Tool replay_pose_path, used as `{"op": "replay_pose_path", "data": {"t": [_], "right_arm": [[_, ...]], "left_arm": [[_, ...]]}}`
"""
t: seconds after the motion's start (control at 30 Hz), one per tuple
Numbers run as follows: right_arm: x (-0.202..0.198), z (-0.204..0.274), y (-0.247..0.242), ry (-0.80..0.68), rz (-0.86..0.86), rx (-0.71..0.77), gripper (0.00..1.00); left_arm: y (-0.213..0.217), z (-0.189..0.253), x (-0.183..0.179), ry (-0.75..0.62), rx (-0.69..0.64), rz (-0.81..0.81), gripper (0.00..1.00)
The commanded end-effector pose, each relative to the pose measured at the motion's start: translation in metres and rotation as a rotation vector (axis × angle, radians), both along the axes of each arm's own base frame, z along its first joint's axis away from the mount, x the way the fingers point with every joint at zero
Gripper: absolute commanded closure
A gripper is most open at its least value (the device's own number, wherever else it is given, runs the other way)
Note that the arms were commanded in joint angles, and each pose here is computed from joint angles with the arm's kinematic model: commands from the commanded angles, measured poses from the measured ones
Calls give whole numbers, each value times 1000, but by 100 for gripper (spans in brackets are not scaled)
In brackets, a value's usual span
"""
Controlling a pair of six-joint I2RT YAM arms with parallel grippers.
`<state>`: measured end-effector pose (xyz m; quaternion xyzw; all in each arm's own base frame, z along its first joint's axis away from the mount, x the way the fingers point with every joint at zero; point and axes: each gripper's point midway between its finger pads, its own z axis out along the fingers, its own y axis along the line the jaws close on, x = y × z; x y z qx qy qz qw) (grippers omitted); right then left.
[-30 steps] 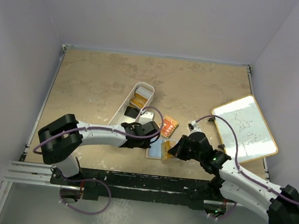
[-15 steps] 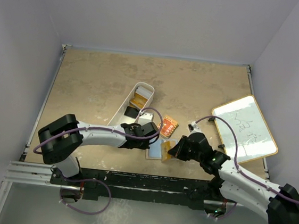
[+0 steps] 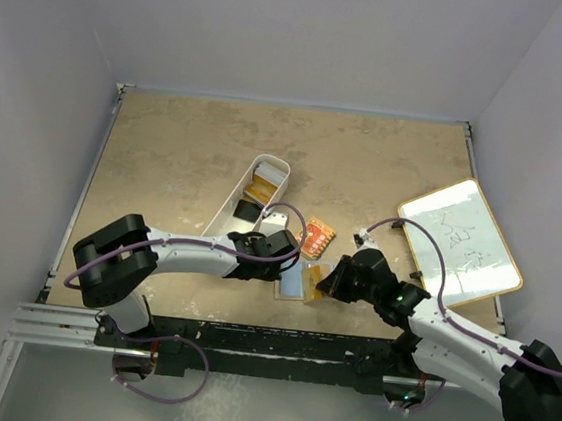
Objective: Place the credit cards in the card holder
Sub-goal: Insert the credit card into the card holder.
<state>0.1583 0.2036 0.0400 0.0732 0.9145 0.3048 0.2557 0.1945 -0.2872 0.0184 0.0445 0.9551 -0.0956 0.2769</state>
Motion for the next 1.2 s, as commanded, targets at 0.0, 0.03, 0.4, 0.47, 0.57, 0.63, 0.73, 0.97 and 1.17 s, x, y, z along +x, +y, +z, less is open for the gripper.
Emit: {"op": "replay_pose_path", "data": {"t": [0.0,0.03,0.4,0.47,0.57,0.63,0.73,0.97,1.17], "right_arm": [[3,-5,-10,-10,-25,-52,99],[3,-4,-10,-13,-25,-53,98],[5,-1,-10,-26,-13,-69,93],[5,-2,-8,-18,2,-64,93],[5,-2,-5,-17,12,-66,93],[7,-2,-4,-22,14,-61,93],[7,-1,0,-19,37,-58,91],[12,-2,1,-10,56,-85,89],[16,-1,3,-16,54,-74,91]], "left_arm": [[-4,1,3,-21,-5,-7,98],[-4,2,3,-21,-5,-6,98],[-6,3,4,-22,-13,-8,98],[-6,3,3,-22,-12,-11,98],[-8,2,4,-19,-13,-15,98],[-10,2,4,-15,-11,-23,98],[-10,1,4,-13,-6,-26,98],[-11,-2,4,-10,-4,-29,98],[-12,-1,3,-10,-6,-32,98]]}}
